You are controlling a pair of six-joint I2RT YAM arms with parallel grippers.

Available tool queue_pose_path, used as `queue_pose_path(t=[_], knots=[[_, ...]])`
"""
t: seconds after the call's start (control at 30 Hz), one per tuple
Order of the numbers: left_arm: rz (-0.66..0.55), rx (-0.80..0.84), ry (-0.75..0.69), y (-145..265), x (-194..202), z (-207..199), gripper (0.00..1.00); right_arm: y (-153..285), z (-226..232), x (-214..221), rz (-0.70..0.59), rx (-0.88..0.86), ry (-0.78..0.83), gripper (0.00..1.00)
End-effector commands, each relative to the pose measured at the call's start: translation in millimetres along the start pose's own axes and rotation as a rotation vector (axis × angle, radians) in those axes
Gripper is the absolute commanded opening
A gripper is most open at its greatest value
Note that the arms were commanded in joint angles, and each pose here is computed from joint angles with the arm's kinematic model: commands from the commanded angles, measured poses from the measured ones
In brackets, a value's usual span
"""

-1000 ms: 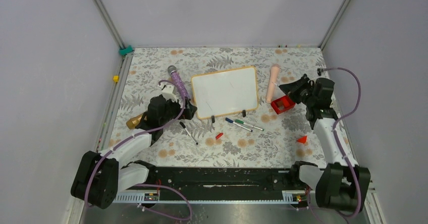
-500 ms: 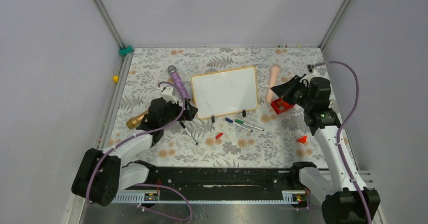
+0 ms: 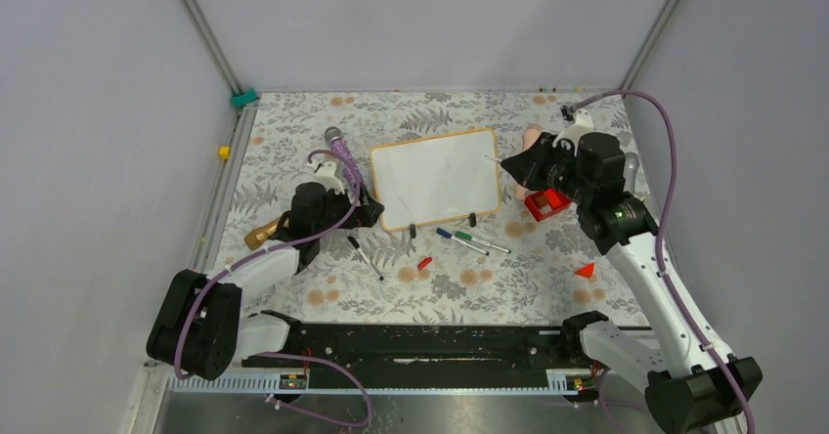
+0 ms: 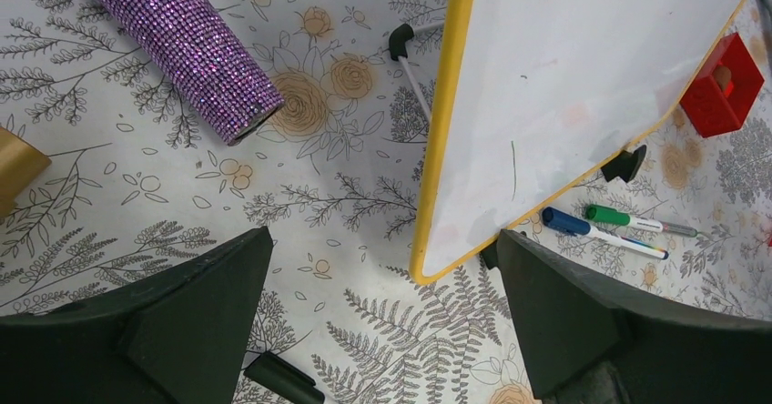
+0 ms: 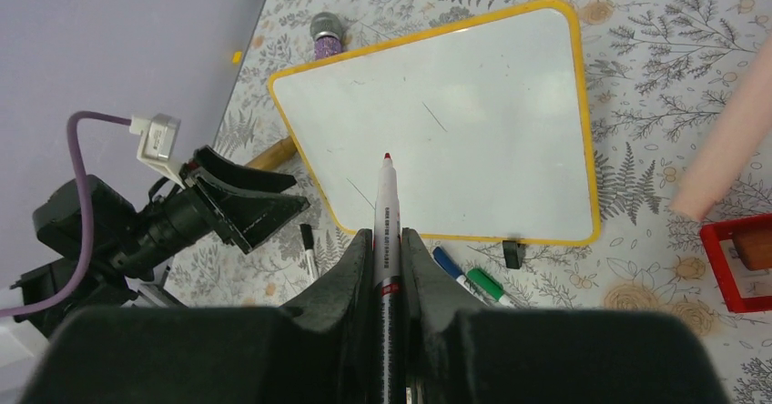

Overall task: Write a sentence on the whiteboard
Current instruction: Hold the whiteboard at the center of the board.

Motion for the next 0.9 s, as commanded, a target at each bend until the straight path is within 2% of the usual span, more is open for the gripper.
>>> queue_pose_path(t=[0.0, 0.2, 0.4, 0.53, 0.67, 0.73, 0.8, 0.87], knots=[[-0.077, 0.012, -0.034, 1.0, -25.4, -9.8, 0.97, -3.0, 7.7, -14.5, -0.023, 0.024, 0.099, 0.0], [-0.103, -0.023, -0.049, 4.8, -30.4, -4.8, 0.97, -10.8, 5.3, -25.6, -0.034, 0.247, 0.271, 0.0], [-0.136, -0.048, -0.05, 9.3, -35.0, -0.5, 0.97, -10.0, 30.8, -45.4, -0.114, 0.33, 0.388, 0.0], [-0.159, -0.051, -0.052, 13.8, -36.7, 0.4, 0.97, -8.1, 31.9, -49.5, -0.16, 0.434, 0.515, 0.0], [-0.178, -0.057, -0.05, 17.2, -38.6, 1.1, 0.97, -7.6, 26.1, -37.4, -0.217, 0.42, 0.526, 0.0], [-0.191, -0.055, -0.051, 19.5, -39.1, 1.1, 0.97, -3.5, 23.6, -29.1, -0.255, 0.396, 0.483, 0.03], [-0.205, -0.053, -0.052, 21.8, -40.3, 0.7, 0.97, -3.1, 28.1, -27.7, -0.298, 0.341, 0.423, 0.0], [-0.212, -0.052, -0.052, 22.9, -40.5, 1.4, 0.97, -5.7, 37.2, -22.4, -0.273, 0.267, 0.401, 0.0]])
Point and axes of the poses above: each gripper's point midway between its finger pads, its own y axis back along the fingers, its own z axis along the line the jaws close on, x = y × z, the point moved 3 cm from there along y, back along the fingers, and after that the axes turned 13 degrees about y, right-handed, at the moved point
